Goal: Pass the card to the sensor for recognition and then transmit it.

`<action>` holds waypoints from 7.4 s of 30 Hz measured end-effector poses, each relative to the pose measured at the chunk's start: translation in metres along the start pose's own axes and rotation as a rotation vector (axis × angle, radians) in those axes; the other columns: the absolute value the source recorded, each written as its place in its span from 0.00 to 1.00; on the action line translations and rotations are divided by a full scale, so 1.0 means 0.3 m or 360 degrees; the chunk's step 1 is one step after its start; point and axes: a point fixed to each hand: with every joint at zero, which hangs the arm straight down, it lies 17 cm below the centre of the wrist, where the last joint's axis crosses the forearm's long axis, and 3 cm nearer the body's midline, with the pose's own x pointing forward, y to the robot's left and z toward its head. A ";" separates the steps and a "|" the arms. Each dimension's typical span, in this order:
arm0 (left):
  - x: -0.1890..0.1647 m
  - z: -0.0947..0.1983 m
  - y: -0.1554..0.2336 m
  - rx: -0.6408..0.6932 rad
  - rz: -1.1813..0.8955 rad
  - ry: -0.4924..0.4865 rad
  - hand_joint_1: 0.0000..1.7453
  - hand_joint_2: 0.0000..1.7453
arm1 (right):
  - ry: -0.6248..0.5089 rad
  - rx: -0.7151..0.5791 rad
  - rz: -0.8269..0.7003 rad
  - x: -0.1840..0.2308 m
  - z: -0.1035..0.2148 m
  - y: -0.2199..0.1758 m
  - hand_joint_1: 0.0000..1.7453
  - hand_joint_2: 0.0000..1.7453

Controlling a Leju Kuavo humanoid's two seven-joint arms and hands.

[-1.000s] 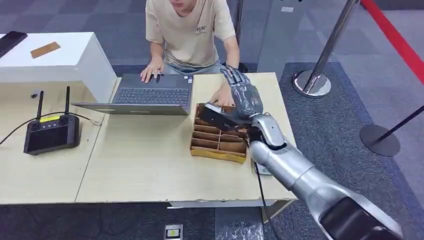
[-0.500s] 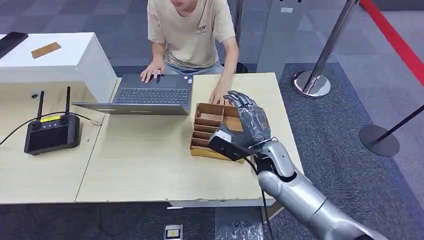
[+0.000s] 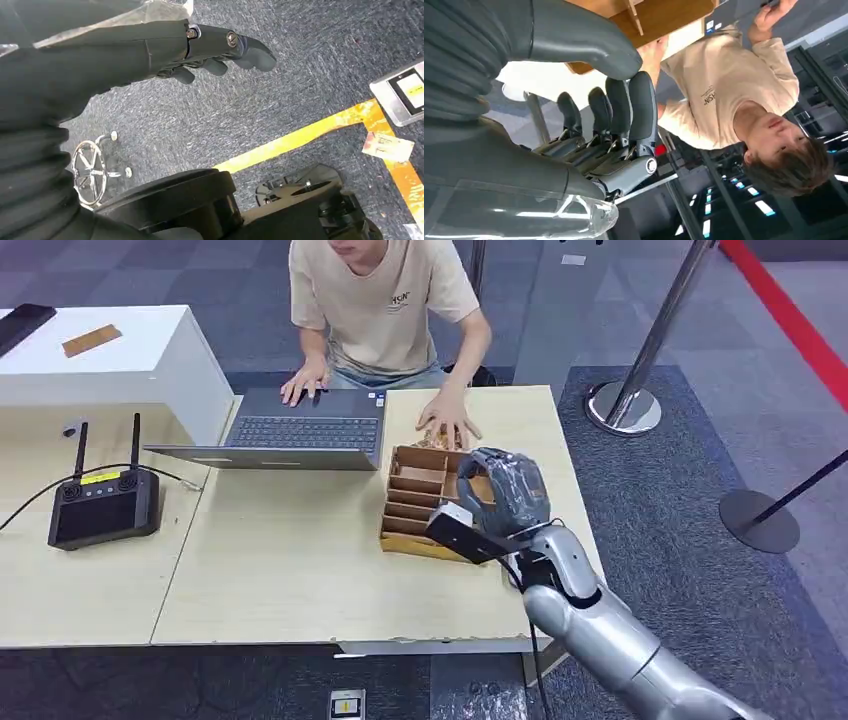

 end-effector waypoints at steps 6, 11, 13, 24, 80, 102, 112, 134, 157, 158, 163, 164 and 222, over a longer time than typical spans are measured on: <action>0.002 0.000 0.001 0.0001 -0.0004 -0.0002 0.00 1.00 | 0.0030 0.0042 0.0030 -0.036 0.012 0.033 0.43 1.00; 0.003 0.000 0.002 0.0002 -0.0008 -0.0005 0.00 1.00 | 0.0060 0.0099 0.0053 -0.065 0.027 0.077 0.32 1.00; 0.003 0.000 0.002 0.0002 -0.0008 -0.0005 0.00 1.00 | 0.0068 0.0114 0.0060 -0.073 0.032 0.091 0.22 1.00; 0.006 -0.001 0.003 0.0003 -0.0014 -0.0008 0.00 1.00 | 0.0123 0.0211 0.0058 -0.110 0.068 0.187 0.28 1.00; 0.009 0.002 -0.009 -0.0025 -0.0016 -0.0014 0.00 1.00 | 0.0191 0.0331 0.0157 -0.170 0.129 0.304 0.37 1.00; 0.012 0.002 -0.010 -0.0029 -0.0025 -0.0012 0.00 1.00 | 0.0157 0.0276 0.0355 -0.181 0.080 0.270 0.36 1.00; 0.012 0.002 -0.011 -0.0032 -0.0025 -0.0012 0.00 1.00 | 0.0166 0.0293 0.0368 -0.188 0.090 0.282 0.54 1.00; 0.015 0.002 -0.010 -0.0031 -0.0025 -0.0014 0.00 1.00 | 0.0161 0.0322 0.0370 -0.187 0.099 0.302 1.00 1.00; 0.015 0.002 -0.010 -0.0024 -0.0025 -0.0026 0.00 1.00 | 0.0230 0.0046 -0.0452 -0.111 -0.033 0.105 1.00 1.00; 0.014 0.002 -0.011 -0.0025 -0.0025 -0.0028 0.00 1.00 | 0.0234 0.0016 -0.0542 -0.107 -0.045 0.080 1.00 1.00; 0.012 0.003 -0.012 -0.0024 -0.0032 -0.0033 0.00 1.00 | 0.0227 -0.0113 -0.0934 -0.098 -0.084 -0.043 1.00 1.00; 0.013 0.003 -0.011 -0.0023 -0.0035 -0.0035 0.00 1.00 | 0.0219 -0.0114 -0.1004 -0.091 -0.087 -0.054 1.00 1.00; 0.146 0.004 0.021 0.0001 -0.0244 -0.0148 0.00 1.00 | 0.0354 -0.0266 0.0052 -0.105 -0.626 -0.295 1.00 1.00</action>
